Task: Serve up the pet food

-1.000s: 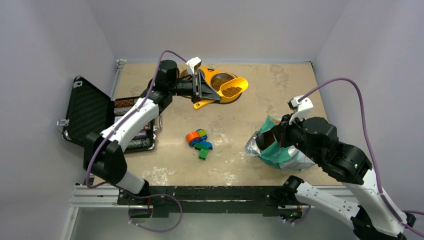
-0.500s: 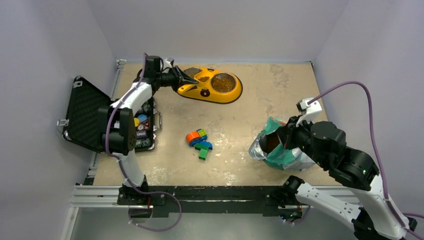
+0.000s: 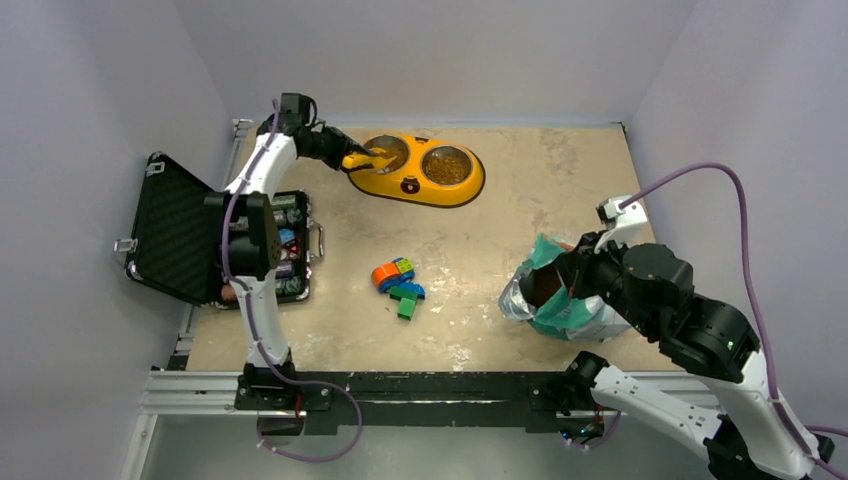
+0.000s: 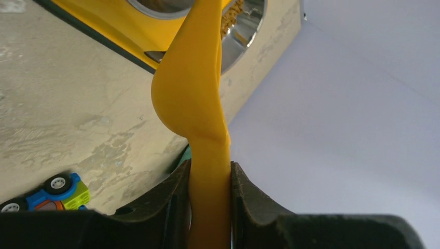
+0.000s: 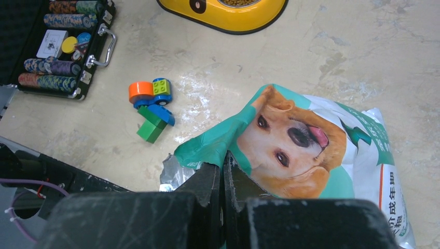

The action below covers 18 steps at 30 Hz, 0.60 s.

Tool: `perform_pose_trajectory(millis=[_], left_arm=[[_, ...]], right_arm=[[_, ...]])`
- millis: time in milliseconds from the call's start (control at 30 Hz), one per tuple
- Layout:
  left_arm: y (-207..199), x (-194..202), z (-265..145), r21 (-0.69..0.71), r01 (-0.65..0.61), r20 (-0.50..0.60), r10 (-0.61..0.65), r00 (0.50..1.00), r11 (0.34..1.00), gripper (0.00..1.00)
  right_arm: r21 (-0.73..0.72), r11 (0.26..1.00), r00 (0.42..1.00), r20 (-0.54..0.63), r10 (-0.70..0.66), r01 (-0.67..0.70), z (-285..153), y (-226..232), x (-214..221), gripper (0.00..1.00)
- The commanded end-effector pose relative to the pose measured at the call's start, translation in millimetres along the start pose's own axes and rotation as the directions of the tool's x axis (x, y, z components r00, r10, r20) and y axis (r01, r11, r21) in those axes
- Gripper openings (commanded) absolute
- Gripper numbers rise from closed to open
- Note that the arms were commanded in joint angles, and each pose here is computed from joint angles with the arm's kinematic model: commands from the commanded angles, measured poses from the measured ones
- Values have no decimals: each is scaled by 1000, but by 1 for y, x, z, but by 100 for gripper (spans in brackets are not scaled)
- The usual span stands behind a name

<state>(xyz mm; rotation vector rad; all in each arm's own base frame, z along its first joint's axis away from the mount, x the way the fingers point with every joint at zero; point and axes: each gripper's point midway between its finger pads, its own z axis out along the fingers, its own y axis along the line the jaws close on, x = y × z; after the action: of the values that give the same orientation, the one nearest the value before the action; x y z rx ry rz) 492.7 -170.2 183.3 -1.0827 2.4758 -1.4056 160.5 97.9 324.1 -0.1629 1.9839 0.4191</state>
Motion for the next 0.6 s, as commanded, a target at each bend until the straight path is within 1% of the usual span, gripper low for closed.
perform_pose_trajectory(millis=[0, 133, 233, 333, 433, 567], left_arm=[[-3, -6, -12, -105, 51, 70, -44, 997, 993, 0], [4, -22, -15, -199, 107, 165, -74, 984, 974, 0], [5, -28, -13, -216, 151, 208, -105, 972, 965, 0], [5, -27, -8, -234, 161, 219, -109, 970, 959, 0], [0, -16, -5, -256, 158, 204, -106, 973, 954, 0], [-9, -4, -9, -262, 147, 216, -91, 972, 954, 0]], right_arm=[[-23, 997, 988, 130, 77, -75, -16, 2, -35, 0], [-31, 996, 988, 122, 91, -88, -16, 3, -31, 0], [-33, 995, 987, 127, 97, -93, -18, 2, -31, 0], [-36, 995, 987, 130, 96, -92, -17, 2, -30, 0], [-47, 995, 988, 122, 90, -84, -17, 6, -33, 0], [-82, 994, 992, 98, 84, -76, -13, 14, -28, 0]])
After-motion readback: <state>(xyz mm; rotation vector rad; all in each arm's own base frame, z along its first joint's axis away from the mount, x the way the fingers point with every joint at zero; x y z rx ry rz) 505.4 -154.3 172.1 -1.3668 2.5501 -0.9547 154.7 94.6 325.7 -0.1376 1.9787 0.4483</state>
